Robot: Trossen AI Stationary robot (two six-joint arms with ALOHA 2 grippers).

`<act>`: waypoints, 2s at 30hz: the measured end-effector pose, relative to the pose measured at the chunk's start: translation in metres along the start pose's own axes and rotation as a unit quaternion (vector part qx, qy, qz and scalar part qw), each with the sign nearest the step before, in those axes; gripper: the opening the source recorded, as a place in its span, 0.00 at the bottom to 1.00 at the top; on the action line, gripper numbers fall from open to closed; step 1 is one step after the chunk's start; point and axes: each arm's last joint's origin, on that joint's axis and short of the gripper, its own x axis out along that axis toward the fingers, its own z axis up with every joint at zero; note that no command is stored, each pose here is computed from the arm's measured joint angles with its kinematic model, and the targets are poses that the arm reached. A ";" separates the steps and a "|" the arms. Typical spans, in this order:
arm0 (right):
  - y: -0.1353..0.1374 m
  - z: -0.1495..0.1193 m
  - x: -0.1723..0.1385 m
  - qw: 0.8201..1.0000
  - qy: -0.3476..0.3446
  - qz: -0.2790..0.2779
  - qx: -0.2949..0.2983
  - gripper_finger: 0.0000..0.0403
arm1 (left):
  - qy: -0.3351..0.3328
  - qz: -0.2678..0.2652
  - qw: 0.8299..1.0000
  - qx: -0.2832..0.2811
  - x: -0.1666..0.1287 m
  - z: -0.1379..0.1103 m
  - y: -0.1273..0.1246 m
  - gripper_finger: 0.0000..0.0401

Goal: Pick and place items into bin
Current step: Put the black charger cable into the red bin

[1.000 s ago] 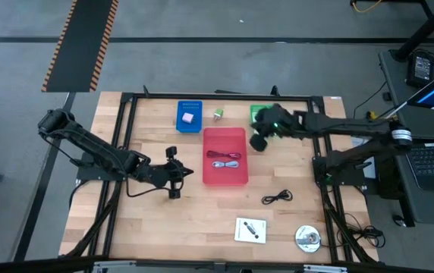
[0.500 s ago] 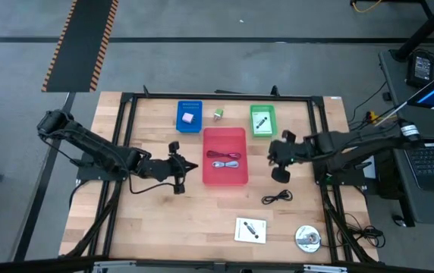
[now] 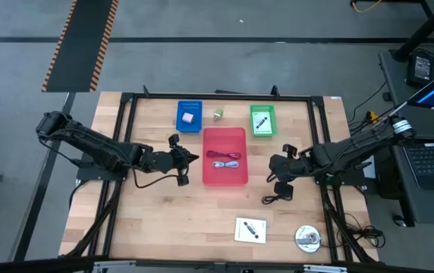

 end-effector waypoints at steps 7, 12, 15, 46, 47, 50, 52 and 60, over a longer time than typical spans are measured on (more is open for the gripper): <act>0.022 -0.010 0.006 0.998 0.062 0.012 0.003 0.00 | 0.003 0.012 1.000 -0.006 0.003 0.000 0.006 0.00; 0.046 -0.017 0.003 0.995 0.099 0.000 -0.020 0.00 | 0.004 0.017 1.000 -0.009 0.005 0.001 0.008 0.00; 0.057 -0.025 0.003 0.994 0.107 -0.001 -0.022 0.00 | 0.004 0.019 1.000 -0.011 0.005 0.001 0.009 0.00; 0.075 -0.039 0.020 0.996 0.085 -0.012 -0.010 0.31 | 0.003 0.020 1.000 -0.020 0.005 0.001 0.010 0.00; 0.075 -0.039 0.020 0.996 0.085 -0.012 -0.010 0.33 | 0.003 0.020 1.000 -0.020 0.005 0.001 0.010 0.00; 0.075 -0.039 0.020 0.996 0.085 -0.012 -0.006 0.39 | 0.004 0.015 1.000 -0.020 0.005 0.001 0.010 0.00; 0.075 -0.039 0.020 0.997 0.082 -0.014 -0.006 0.42 | 0.004 0.013 1.000 -0.020 0.005 0.001 0.010 0.00; 0.077 -0.055 0.054 0.997 0.074 -0.012 -0.010 0.46 | 0.013 0.014 1.000 -0.019 0.005 -0.001 0.010 0.00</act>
